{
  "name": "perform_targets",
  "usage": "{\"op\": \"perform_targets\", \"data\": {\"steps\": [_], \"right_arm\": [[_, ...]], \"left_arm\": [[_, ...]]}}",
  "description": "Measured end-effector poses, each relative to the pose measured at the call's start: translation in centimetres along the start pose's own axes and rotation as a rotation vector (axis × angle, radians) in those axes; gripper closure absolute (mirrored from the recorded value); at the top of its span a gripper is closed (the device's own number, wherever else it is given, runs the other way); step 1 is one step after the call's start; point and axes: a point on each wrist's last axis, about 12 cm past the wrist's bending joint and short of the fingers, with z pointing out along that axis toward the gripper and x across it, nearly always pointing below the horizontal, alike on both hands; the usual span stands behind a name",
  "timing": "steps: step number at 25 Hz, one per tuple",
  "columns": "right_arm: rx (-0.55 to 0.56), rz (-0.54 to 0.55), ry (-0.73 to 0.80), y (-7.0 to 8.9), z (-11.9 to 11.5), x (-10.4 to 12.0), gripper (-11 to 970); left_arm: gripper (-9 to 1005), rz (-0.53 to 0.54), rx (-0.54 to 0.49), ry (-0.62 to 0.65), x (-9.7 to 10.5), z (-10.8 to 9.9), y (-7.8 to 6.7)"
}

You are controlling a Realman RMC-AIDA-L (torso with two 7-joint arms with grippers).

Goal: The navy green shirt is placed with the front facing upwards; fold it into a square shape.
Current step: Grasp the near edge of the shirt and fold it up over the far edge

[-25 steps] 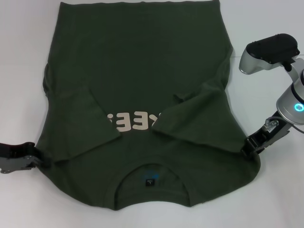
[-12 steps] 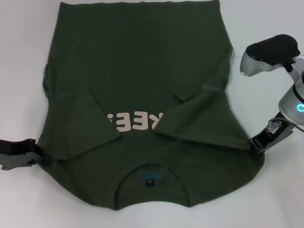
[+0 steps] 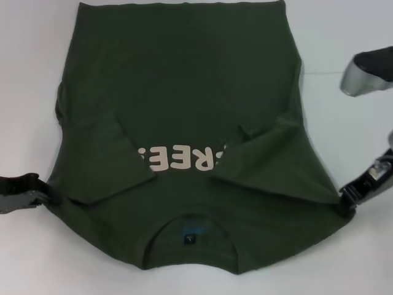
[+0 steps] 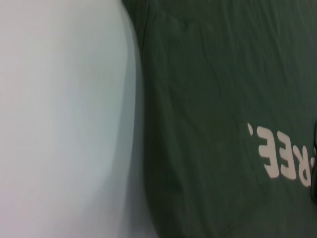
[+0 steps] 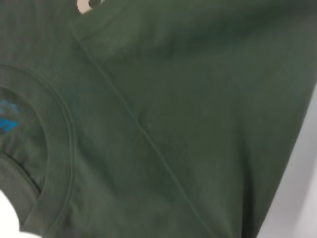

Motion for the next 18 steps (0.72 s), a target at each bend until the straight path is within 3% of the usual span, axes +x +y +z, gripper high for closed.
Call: {"op": "perform_targets", "data": {"steps": [8,18], "right_arm": [[-0.089,0.092,-0.059,-2.0,-0.3,3.3,947],[-0.238,0.129,-0.1,-3.2,0.2,6.6,947]], "left_arm": [[967,0.009,0.017,-0.047,0.1,-0.7,0.6],[967,0.027,0.051,-0.027,1.1,-1.5,1.0]]}}
